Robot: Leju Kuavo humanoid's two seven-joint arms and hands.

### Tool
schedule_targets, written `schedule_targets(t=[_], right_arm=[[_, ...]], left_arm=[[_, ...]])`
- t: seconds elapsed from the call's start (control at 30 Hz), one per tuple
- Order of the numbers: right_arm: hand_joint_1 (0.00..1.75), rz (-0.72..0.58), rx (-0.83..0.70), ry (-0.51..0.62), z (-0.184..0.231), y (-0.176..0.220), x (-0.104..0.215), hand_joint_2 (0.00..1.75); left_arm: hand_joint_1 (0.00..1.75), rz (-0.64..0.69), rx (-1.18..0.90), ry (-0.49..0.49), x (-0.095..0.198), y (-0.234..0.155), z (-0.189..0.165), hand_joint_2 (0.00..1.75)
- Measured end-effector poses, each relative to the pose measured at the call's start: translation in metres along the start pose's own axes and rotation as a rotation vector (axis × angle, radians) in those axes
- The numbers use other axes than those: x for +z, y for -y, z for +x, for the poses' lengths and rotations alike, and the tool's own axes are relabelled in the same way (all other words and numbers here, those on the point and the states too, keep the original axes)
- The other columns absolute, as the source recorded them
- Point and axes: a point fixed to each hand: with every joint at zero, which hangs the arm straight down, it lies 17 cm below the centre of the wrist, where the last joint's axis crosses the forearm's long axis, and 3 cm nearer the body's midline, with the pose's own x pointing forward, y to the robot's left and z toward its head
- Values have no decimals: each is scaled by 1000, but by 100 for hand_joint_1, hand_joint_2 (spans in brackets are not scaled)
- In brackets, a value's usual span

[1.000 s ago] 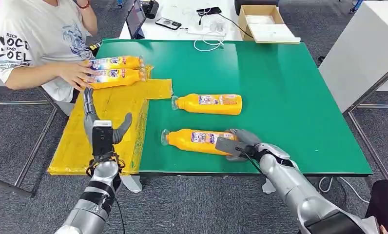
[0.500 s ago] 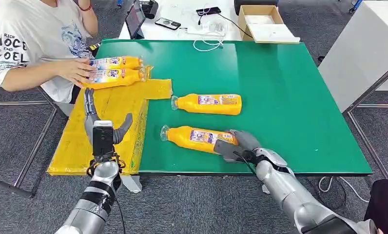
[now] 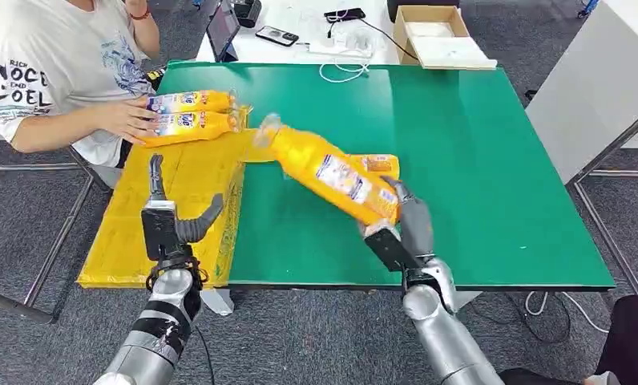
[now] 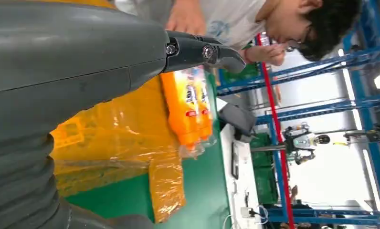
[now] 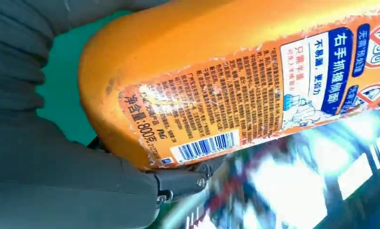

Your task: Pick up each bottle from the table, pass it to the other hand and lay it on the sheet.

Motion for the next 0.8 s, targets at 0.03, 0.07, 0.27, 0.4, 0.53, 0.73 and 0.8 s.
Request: schedule_targets(t=[0.03,0.07,0.27,0.4,0.53,0.73,0.8], right_arm=[[175,-6,-1,-4,-1,1,3,175],[175,-69,-5,22,9,17,-4,175],[175,-213,-43,49,27,55,-4,175],[175,-246,-47,54,30,65,-3,175],[175,-263,-49,57,33,70,-3,175],[175,-290,-66,56,32,76,-2,175],[175,-292,-66,55,31,76,-2,175]], left_arm=[[0,0,2,-4,1,0,-1,175],[0,-1,4,-14,2,0,-4,175],[0,5,9,-42,6,-1,-13,175],[0,7,11,-51,7,0,-15,175],[0,8,11,-56,8,-1,-16,175],[0,33,30,-75,7,-7,-20,175],[0,23,95,-108,9,-5,-26,175]])
